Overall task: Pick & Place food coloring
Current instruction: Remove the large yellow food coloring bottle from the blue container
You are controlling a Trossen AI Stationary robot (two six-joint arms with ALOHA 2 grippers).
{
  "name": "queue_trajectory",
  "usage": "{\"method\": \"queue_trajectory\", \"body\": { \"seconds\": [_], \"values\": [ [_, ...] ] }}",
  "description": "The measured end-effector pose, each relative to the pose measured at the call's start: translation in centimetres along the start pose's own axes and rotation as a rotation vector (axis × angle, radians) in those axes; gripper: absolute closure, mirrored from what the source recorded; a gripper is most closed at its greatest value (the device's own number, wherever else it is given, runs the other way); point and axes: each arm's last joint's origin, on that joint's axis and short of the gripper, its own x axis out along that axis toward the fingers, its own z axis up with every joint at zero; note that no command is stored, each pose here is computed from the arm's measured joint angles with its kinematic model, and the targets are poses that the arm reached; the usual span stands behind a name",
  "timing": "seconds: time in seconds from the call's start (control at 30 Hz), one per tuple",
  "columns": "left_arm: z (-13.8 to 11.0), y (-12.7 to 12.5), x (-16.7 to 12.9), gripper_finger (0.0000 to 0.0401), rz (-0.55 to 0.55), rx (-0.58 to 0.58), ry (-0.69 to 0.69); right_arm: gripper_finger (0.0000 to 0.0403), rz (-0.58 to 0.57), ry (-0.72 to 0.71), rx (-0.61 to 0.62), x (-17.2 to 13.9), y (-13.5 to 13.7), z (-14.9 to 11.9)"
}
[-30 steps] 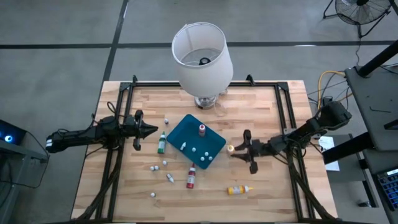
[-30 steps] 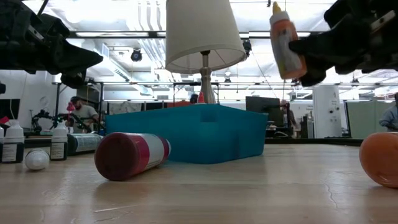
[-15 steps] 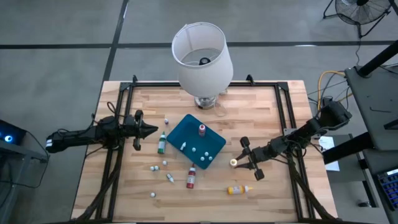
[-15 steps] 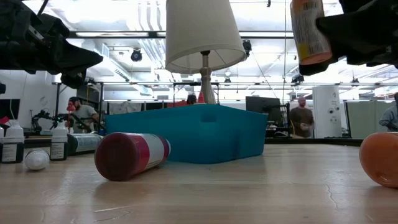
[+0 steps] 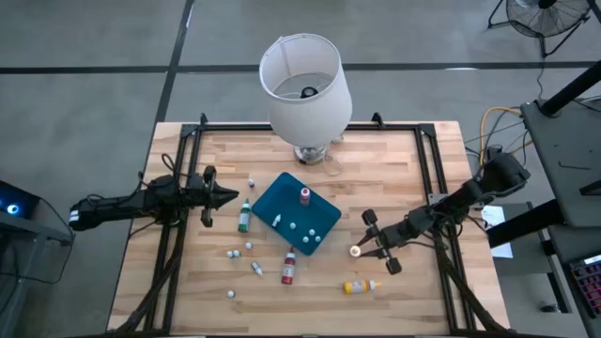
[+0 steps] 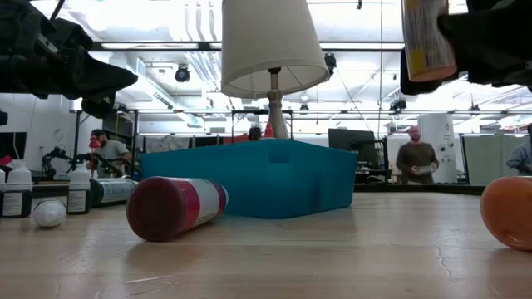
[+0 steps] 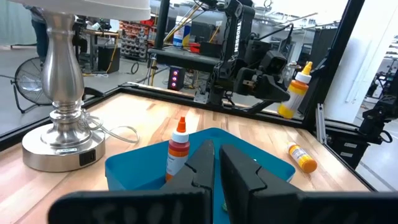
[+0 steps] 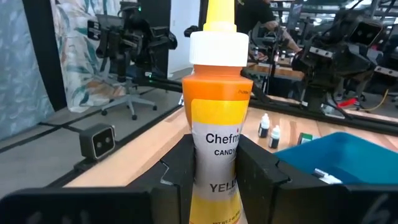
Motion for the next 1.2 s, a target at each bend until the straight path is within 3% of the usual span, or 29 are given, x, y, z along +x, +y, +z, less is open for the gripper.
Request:
{"method": "queue_trajectory", "body": {
  "seconds": [0.53,1.2],
  "values": [
    [0.0,0.0,0.0,0.0401,0.0,0.0,0.0,0.0314,0.01,-0.117,-0.01,3.8,0.1,-0.2],
    [0.0,0.0,0.0,0.0401,0.0,0.0,0.0,0.0314,0.027,-0.033,0.04,7.5,0.5,-3.5]
  ]
}}
